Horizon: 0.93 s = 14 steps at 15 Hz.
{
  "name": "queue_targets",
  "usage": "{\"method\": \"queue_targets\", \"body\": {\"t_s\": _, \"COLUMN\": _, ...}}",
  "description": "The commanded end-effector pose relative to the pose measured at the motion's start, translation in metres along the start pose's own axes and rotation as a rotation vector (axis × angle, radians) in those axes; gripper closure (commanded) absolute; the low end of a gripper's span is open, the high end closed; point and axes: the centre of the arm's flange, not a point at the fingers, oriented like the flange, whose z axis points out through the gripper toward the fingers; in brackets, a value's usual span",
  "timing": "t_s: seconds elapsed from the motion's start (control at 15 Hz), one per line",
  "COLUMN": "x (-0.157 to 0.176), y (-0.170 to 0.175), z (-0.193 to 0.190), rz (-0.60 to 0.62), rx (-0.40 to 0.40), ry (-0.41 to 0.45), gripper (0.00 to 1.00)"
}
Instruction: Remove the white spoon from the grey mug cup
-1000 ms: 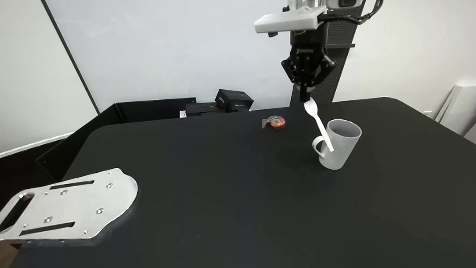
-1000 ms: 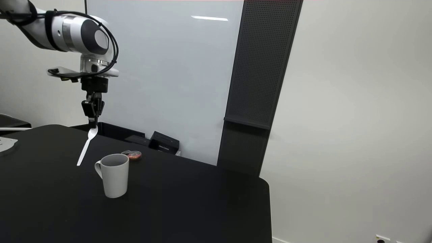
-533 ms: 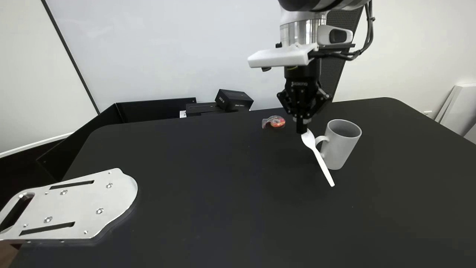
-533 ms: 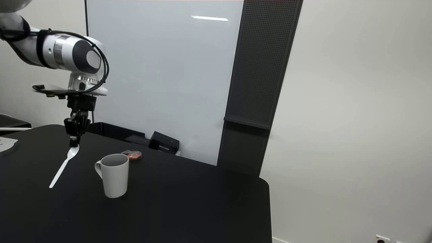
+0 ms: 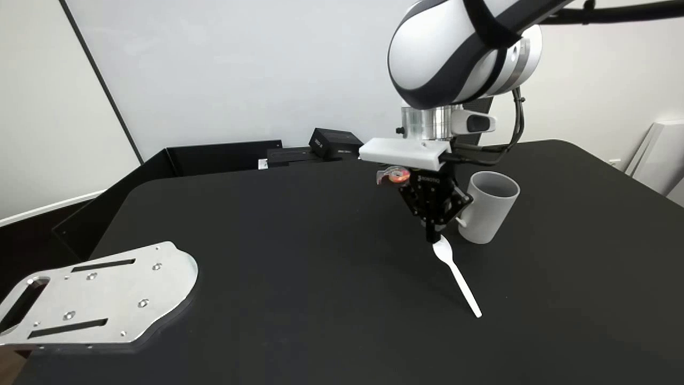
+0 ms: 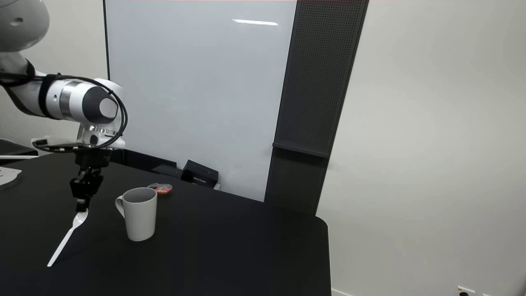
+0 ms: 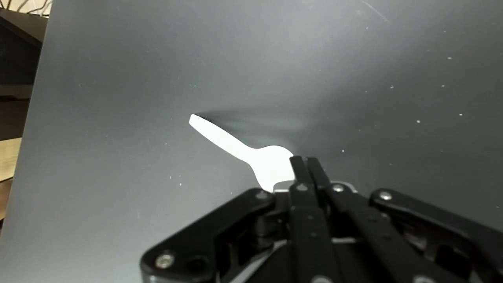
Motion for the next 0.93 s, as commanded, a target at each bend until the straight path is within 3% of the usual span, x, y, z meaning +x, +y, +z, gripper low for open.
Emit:
{"method": "queue_targets", "body": {"t_s": 0.0, "x": 0.001, "y": 0.003, "z": 0.015, "rz": 0.006, "rx": -0.002, "ry": -0.012, "gripper": 0.72}}
{"method": "queue_targets", "body": {"t_s": 0.13, "x": 0.002, "y": 0.004, "z": 0.013, "rz": -0.010, "rx": 0.013, "ry": -0.006, "gripper": 0.66}}
{"method": "queue_targets", "body": {"t_s": 0.4, "x": -0.003, "y": 0.004, "z": -0.014, "rz": -0.053, "rx": 0.091, "ry": 0.015, "gripper": 0.38}}
{"method": "queue_targets", "body": {"t_s": 0.73, "x": -0.011, "y": 0.005, "z": -0.051, "rz": -0.069, "rx": 0.334, "ry": 0.084, "gripper": 0.05}}
{"method": "queue_targets", "body": {"t_s": 0.87, "x": -0.013, "y": 0.007, "z": -0.060, "rz": -0.054, "rx": 0.405, "ry": 0.094, "gripper": 0.00}}
